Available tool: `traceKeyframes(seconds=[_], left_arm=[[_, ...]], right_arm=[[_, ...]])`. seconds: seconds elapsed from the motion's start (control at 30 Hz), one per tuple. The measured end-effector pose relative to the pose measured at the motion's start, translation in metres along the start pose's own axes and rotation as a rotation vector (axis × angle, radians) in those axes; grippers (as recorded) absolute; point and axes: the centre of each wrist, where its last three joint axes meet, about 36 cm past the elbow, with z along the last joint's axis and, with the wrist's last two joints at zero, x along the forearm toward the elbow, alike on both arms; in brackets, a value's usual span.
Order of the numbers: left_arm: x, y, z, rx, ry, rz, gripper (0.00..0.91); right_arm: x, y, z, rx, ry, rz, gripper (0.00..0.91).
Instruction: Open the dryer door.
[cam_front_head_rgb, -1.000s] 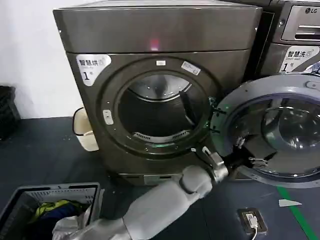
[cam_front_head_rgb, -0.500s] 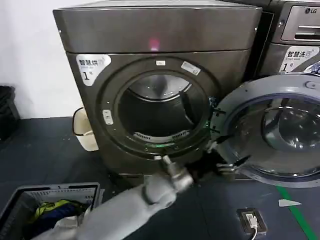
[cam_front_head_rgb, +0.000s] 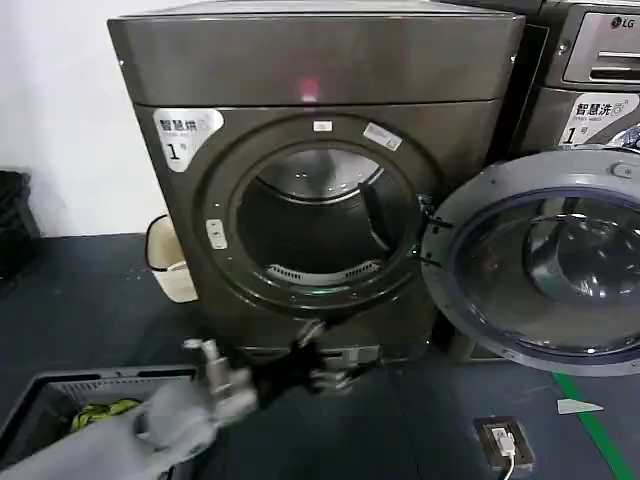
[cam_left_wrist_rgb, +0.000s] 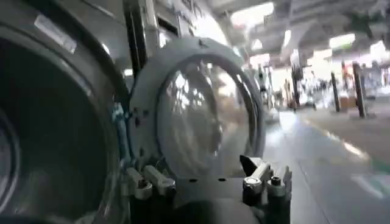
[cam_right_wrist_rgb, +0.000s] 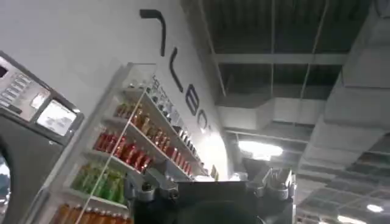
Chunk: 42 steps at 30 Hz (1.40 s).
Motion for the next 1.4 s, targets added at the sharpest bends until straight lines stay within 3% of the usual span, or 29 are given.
traceKeyframes(seconds=[0.23, 0.37, 0.63, 0.73, 0.93, 1.17, 1.4], left_arm=[[0.085, 0.010, -0.006, -0.040, 0.266, -0.035, 0.907], [0.113, 0.015, -0.020, -0.024, 0.374, -0.056, 0.907], [0.177, 0.036, -0.028, -0.094, 0.668, -0.044, 0.907], [0.199, 0.045, -0.033, -0.125, 0.766, -0.028, 0.907], [0.231, 0.053, -0.049, -0.178, 0.966, 0.011, 0.907], [0.258, 0.055, -0.069, -0.211, 1.105, 0.073, 0.907], [0.272, 0.058, -0.080, -0.220, 1.169, 0.094, 0.907]], right_arm=[[-0.001, -0.013, 0.002, 0.041, 0.010, 0.040, 0.907], [-0.003, -0.021, 0.003, 0.043, 0.031, 0.061, 0.907], [-0.013, -0.033, 0.010, 0.085, 0.045, 0.096, 0.907], [-0.018, -0.033, 0.018, 0.111, 0.026, 0.105, 0.907], [-0.025, -0.036, 0.029, 0.091, 0.046, 0.116, 0.907], [-0.033, -0.038, 0.031, 0.087, 0.050, 0.136, 0.907], [-0.039, -0.038, 0.035, 0.107, 0.037, 0.158, 0.907]])
